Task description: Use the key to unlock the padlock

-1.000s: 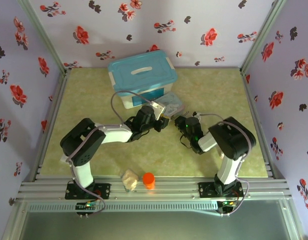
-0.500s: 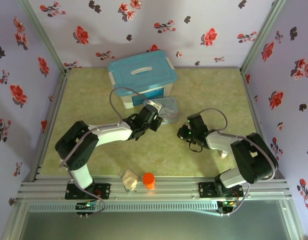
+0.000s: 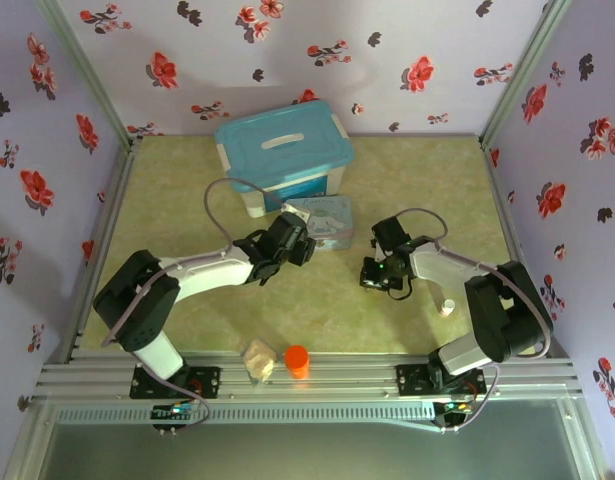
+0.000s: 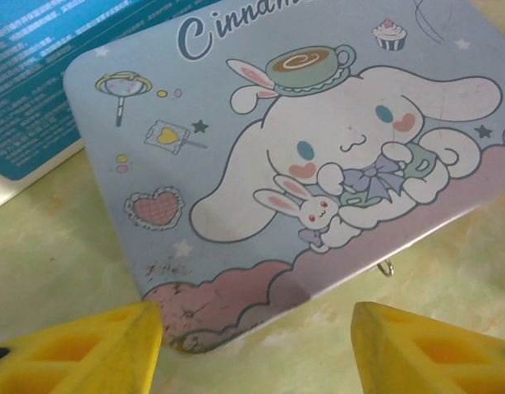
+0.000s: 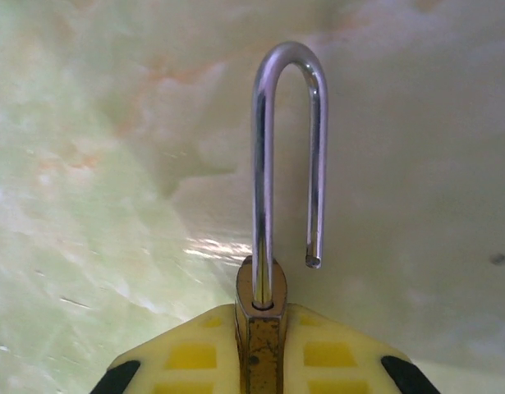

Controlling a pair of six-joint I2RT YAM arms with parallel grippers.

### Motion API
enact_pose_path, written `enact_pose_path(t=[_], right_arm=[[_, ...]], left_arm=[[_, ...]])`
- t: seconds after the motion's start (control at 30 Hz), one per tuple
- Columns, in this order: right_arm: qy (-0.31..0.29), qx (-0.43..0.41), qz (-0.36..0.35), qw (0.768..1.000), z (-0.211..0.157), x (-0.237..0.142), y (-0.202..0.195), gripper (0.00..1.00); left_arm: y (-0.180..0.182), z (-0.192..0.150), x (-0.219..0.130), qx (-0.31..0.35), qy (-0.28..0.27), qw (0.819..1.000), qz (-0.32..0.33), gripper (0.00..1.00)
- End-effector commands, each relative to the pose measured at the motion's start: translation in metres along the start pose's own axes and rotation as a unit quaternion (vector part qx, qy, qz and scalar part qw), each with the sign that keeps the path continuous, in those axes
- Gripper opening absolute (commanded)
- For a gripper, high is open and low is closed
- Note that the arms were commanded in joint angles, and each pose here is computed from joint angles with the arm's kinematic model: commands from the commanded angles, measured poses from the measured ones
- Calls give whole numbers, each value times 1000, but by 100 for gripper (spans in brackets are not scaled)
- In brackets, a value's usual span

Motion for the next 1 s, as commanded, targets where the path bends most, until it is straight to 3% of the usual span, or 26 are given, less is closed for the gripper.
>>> enact_pose_path(t=[0.0, 0.23, 0.47, 0.67, 0.77, 0.9, 0.93, 0.97], right_arm=[[41, 0, -104, 994, -12, 0, -30, 15], [25, -9, -149, 988, -5, -5, -35, 29], [8, -33, -175, 984, 4, -16, -27, 33], [-21, -52, -168, 984, 10, -38, -15, 45], [-63, -56, -162, 983, 17, -54, -10, 50], [-208, -66, -189, 957, 46, -88, -12, 78], [-257, -74, -202, 942, 54, -99, -13, 97], [-293, -77, -208, 930, 59, -106, -14, 99]], left_arm=[[8, 9, -11, -22, -9, 1000, -2, 64], [15, 18, -31, -44, -38, 998, -8, 66], [32, 18, -57, -68, -63, 996, -4, 68], [58, 16, -87, -93, -80, 992, 14, 74], [79, 12, -105, -109, -86, 990, 39, 80], [130, -15, -124, -119, -73, 973, 182, 100], [143, -24, -125, -119, -67, 969, 206, 100], [154, -31, -127, -118, -62, 965, 227, 100]])
Point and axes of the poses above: each hand's point on the last joint's axis, 136 mm out from that joint toward the fingers, its own x axis out along the fingers, its own y axis along the line the jaws close on, z = x × y, the point moved 6 cm from there along -x, back along the fingers, and after that the axes turned 12 degrees about x, right-handed, at the moved point
